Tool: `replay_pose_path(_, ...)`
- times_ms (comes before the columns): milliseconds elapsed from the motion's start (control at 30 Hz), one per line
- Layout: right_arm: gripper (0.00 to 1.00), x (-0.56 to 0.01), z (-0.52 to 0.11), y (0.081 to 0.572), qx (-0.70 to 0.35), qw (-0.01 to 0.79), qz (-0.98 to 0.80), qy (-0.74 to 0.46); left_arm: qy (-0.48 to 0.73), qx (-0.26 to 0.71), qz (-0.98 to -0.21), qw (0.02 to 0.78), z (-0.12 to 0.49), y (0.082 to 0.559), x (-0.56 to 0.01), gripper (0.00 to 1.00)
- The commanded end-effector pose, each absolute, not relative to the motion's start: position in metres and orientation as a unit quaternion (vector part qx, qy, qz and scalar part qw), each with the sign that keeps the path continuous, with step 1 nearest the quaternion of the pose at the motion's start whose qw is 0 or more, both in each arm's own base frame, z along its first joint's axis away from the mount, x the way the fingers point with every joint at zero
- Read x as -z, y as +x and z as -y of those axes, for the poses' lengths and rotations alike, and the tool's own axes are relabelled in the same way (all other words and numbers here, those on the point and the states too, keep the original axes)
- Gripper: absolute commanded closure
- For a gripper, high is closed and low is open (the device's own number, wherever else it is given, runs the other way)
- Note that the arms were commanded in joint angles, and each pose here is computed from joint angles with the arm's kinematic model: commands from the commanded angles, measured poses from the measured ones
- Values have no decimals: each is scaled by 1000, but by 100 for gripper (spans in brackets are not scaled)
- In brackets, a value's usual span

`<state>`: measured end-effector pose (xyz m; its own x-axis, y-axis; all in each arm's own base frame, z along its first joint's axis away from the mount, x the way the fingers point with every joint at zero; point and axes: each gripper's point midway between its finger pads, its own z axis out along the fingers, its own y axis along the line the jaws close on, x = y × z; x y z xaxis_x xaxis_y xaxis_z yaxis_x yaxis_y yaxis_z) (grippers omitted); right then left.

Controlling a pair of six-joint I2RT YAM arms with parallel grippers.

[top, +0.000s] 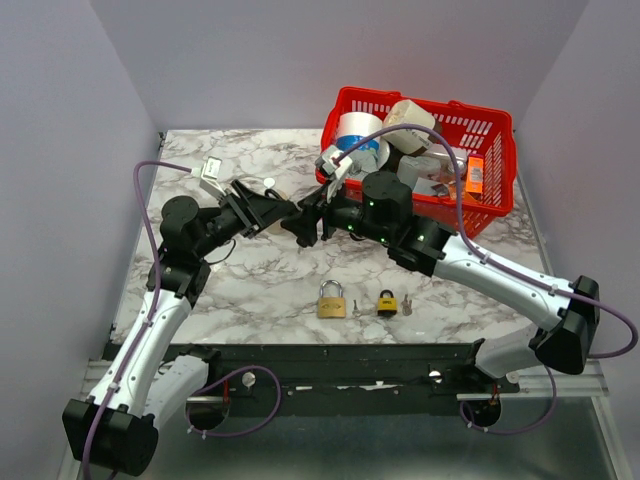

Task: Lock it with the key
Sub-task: Lock the lock.

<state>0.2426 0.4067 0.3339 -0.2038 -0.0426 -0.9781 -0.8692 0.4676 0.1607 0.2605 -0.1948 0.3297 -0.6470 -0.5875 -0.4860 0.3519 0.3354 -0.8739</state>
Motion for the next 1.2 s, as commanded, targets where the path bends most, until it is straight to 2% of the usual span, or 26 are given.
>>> replay_pose_path(0,35,-358,-395,222,-415,542,-639,-355,-27,598,-664,448,193,244,-377,100)
replay_pose_path(33,40,-354,-391,218,-413,532,-644,-361,-33,595,-664,452,190,246,-378,100)
replay_pose_path(300,56,-334,-366,217,-362,538,-659,-381,-44,588,-660,466,182,245,-388,100)
replay_pose_path(833,63,-336,-389,235,-351,546,-653,-391,-64,583,-664,463,180,249,-387,100)
replay_pose_path(1033,74,-337,-397,239,-349,547,-653,-390,-87,573,-674,458,176,254,-381,100)
replay_pose_path(1167,86,-330,-402,236,-353,537,-655,-398,-107,566,-675,462,172,259,-382,100)
